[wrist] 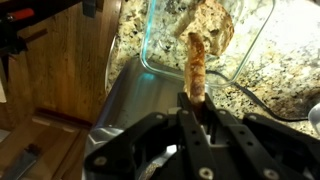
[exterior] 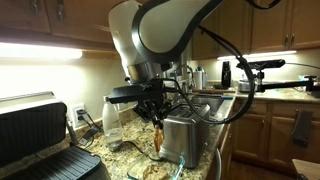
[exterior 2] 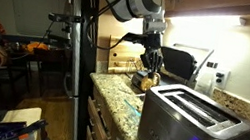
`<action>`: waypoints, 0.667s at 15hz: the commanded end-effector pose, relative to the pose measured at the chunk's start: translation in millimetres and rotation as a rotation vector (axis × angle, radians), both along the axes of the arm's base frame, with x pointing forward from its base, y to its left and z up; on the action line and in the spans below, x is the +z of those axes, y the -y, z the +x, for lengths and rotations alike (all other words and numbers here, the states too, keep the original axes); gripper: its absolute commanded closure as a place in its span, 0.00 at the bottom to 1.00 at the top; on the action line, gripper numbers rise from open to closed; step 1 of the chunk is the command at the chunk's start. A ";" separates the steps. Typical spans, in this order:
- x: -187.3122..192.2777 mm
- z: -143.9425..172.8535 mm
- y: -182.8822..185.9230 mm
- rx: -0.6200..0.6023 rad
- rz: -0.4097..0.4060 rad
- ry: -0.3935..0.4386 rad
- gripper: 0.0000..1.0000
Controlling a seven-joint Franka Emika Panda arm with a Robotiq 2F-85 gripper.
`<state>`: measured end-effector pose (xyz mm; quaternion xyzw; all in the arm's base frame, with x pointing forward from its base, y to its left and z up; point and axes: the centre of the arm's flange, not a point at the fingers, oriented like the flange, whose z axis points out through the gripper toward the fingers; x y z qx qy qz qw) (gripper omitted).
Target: Place one slice of bread from the glass bowl inside the toaster
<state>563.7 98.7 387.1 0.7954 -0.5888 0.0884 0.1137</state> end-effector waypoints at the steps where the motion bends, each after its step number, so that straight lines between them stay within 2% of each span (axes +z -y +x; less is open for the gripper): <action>1: 35.3 -15.3 -7.2 -0.013 -0.056 0.005 0.96; 10: 77.4 -49.3 5.0 -0.082 -0.090 0.016 0.96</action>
